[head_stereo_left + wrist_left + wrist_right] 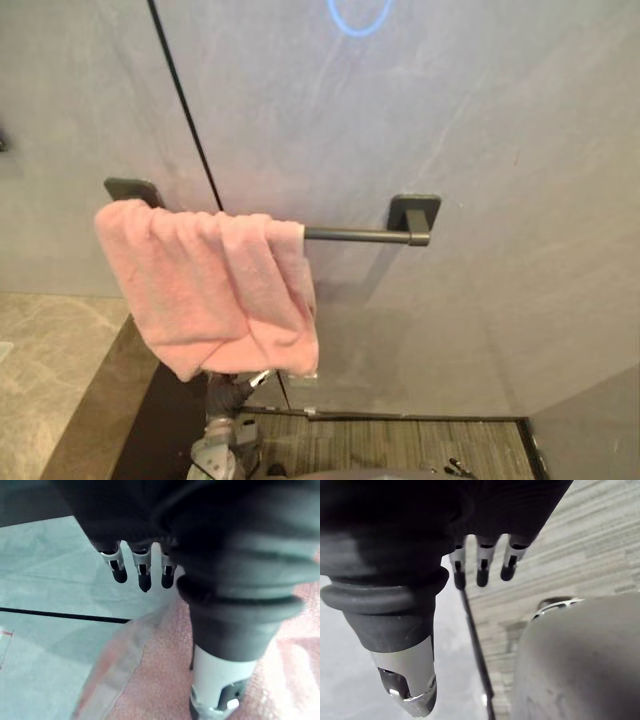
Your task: Organize washtable
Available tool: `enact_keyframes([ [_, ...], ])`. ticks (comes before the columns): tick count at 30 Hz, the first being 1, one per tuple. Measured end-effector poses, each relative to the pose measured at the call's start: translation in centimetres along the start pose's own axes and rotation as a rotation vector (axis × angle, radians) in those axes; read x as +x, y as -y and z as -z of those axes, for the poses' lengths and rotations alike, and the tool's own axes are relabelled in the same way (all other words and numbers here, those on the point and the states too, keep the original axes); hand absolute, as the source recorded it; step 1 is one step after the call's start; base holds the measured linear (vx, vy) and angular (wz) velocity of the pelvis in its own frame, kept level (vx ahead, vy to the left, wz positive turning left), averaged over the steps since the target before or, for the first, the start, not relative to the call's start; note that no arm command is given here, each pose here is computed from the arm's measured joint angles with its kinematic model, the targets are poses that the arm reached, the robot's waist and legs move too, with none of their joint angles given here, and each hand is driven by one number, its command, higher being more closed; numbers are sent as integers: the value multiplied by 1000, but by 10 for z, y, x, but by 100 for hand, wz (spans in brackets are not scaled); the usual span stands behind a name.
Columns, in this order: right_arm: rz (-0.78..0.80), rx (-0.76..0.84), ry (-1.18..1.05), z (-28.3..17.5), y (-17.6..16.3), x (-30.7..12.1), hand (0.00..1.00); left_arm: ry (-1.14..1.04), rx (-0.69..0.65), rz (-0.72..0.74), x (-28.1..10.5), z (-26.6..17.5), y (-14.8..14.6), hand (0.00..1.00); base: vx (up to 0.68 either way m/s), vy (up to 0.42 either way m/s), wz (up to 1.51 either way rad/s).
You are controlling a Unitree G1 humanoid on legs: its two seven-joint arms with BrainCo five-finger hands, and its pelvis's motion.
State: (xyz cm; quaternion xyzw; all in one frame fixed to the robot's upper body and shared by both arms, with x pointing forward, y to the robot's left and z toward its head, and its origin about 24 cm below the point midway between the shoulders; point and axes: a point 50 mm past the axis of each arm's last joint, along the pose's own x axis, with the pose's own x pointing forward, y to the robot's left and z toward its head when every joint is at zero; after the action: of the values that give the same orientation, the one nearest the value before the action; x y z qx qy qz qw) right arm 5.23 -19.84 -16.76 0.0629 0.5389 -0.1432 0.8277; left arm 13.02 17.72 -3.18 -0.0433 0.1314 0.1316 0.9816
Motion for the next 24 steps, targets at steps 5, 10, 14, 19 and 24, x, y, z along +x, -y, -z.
enact_keyframes([
  [5,-2,-32,-5,1,-2,0,0,28,23,-20,-4,-7,-2,0,8,-42,22],
  [10,-9,-64,-8,1,-4,0,0,88,9,-46,-3,-20,0,0,12,-43,36],
  [14,-12,-69,-1,-1,-6,1,0,126,-30,-74,-5,-29,4,0,0,-25,24],
  [19,-23,-67,8,-5,-10,2,0,118,-55,-83,-5,-27,8,0,-31,-26,39],
  [24,-83,-92,42,-12,-31,2,0,6,-25,-105,-7,-4,-1,0,-42,-26,34],
])
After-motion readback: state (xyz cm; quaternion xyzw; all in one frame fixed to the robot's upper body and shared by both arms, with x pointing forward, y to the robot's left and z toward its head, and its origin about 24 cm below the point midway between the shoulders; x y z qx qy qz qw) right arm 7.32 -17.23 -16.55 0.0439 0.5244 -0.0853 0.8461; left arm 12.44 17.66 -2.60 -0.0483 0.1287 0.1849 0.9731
